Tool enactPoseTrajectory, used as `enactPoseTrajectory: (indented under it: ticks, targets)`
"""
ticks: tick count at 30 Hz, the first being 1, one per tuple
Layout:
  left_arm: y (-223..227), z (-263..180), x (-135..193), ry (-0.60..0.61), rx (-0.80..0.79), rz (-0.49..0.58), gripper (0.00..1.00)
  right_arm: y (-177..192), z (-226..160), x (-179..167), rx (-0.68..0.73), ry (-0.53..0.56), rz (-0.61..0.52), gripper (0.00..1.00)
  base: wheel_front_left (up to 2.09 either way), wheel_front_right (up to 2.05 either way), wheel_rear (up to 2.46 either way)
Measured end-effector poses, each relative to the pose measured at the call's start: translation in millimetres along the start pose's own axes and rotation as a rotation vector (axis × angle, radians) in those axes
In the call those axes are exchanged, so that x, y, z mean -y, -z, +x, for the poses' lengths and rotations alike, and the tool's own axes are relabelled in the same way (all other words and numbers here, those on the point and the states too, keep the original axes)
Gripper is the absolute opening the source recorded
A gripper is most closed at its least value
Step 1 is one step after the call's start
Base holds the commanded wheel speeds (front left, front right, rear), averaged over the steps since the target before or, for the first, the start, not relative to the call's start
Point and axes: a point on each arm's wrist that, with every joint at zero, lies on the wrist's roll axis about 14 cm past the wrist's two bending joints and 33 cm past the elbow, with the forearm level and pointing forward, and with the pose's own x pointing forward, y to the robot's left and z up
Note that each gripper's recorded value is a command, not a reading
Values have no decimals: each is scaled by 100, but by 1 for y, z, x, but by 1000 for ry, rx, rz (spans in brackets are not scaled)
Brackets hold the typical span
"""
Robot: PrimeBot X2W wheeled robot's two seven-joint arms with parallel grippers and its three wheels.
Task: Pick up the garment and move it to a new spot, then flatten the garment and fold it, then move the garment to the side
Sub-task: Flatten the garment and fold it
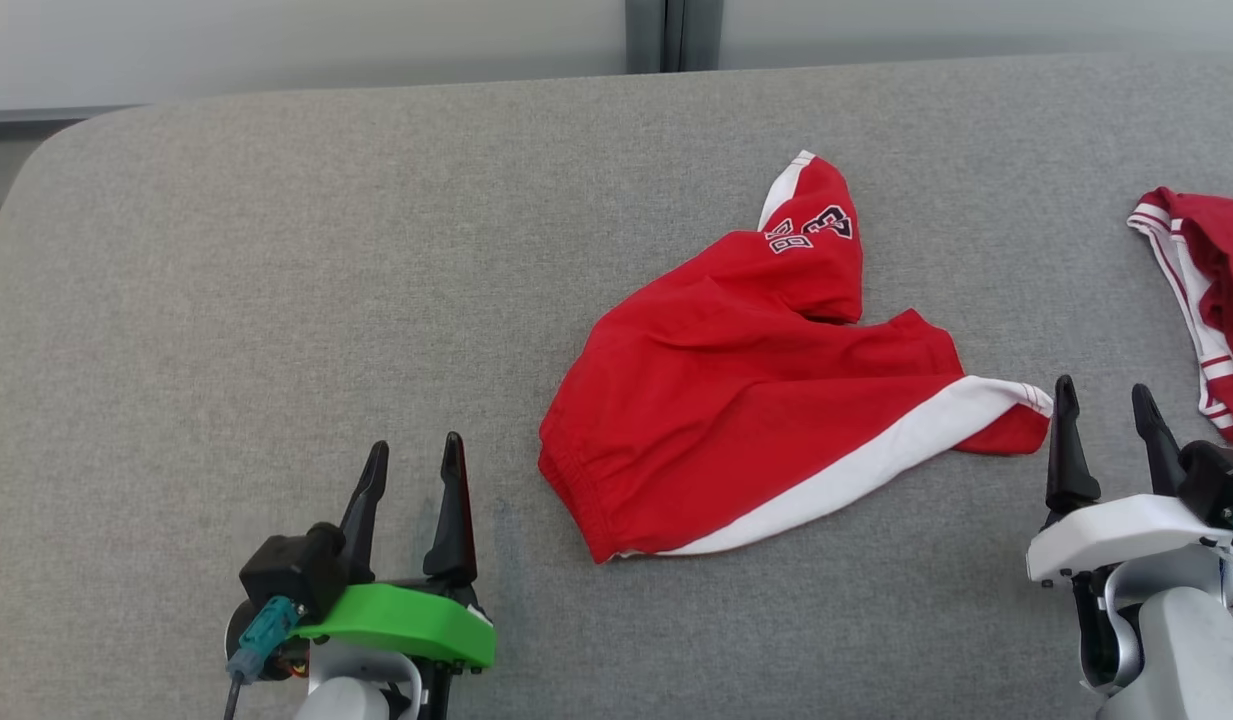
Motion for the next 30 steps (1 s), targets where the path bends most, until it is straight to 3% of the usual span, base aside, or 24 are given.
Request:
enactPoseTrajectory:
  ticks: [11,30]
  targets:
    - [-25,-13,19,57,78,0,100,-63,-19,-34,189,-109,-39,100,0,0,0]
    - [-28,-39,6,16,98,25,100,-56,-46,-85,176,-254,-8,100,0,0,0]
